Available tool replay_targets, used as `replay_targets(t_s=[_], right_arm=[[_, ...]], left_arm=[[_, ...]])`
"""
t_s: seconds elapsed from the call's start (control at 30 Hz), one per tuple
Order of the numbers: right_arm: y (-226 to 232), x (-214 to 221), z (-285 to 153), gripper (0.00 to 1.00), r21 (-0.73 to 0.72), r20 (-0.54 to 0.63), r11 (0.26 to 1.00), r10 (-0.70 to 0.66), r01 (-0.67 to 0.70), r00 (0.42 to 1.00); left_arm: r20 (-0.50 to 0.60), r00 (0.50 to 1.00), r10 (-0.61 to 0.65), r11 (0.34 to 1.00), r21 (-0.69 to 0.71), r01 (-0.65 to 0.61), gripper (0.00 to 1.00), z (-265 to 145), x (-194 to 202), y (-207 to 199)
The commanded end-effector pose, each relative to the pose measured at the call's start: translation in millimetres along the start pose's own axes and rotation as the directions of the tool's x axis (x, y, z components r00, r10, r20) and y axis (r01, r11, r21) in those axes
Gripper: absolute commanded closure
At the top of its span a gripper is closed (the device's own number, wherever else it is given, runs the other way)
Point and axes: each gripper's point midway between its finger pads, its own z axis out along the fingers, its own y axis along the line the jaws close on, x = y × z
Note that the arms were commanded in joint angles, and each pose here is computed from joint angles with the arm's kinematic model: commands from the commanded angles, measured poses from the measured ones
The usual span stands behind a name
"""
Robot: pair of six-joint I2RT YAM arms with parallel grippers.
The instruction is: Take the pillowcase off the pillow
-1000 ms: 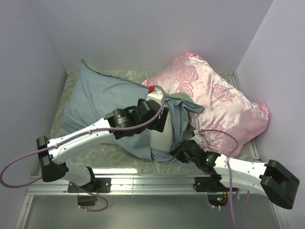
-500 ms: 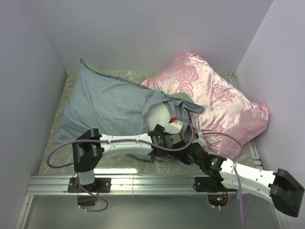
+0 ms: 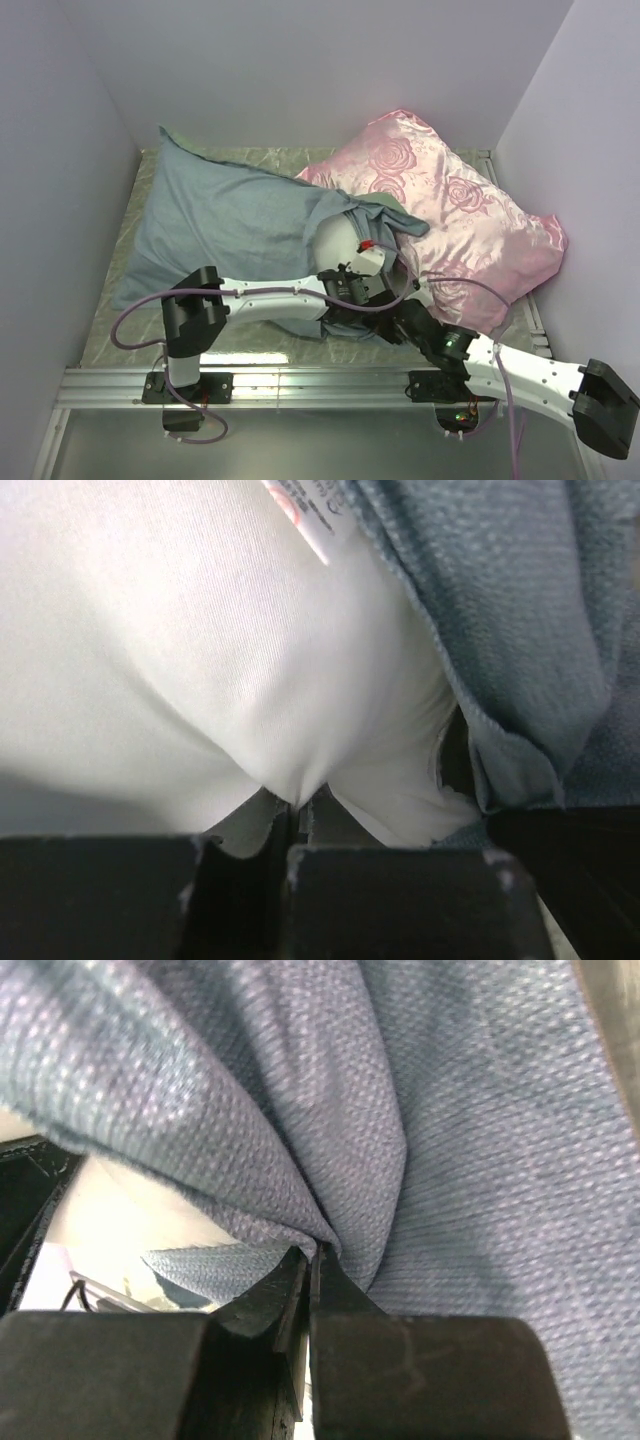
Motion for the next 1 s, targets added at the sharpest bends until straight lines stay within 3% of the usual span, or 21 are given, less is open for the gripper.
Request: replay_targets(t_s=[0.0,0.3,0.53,0.6,0.77,0.87,0.97], right_arm=[[-2.9,-8.3,-6.6,1.00,0.039,0.030,0.998,-0.049,0.048,0.998],[21.5,-28.2,-15.7,1.00,0.060,0.081,0.992,-0.113,0.108,0.990],[15.7,-29.7,-7.0,1.00,0.089,0.099,0.991,-0.111,0.103,0.989],[3.8,-33.1,-1.4,0.97,0.148,0.105,0.983,-0.121,0.105,0.987],[-12.6,-58.7,18.7,0.95,0.189,0.101,0.980,-0.087,0.066,0.991],[-10.9,-71.9,22.8,0.93,0.206,0.113,0.976,-0.095,0.070,0.989],[5.9,-77.0,22.9,0.86,0.172,0.114,0.981,-0.109,0.089,0.988]], left_arm=[[0.089,0.994,-0.069,0.996,0.058,0.064,1.00,-32.5,-55.4,6.7],[0.286,0.922,-0.261,0.946,0.266,0.185,1.00,-147.9,-179.9,49.4],[0.293,0.881,-0.372,0.891,0.378,0.250,1.00,-181.7,-202.6,98.6],[0.259,0.888,-0.381,0.875,0.410,0.256,0.99,-184.3,-189.0,97.2],[0.176,0.857,-0.484,0.759,0.571,0.311,0.99,-216.5,-143.3,109.1],[0.112,0.847,-0.520,0.736,0.563,0.377,0.99,-212.0,-102.6,122.9],[-0.029,0.843,-0.536,0.690,0.560,0.458,0.99,-183.7,-45.4,106.0]])
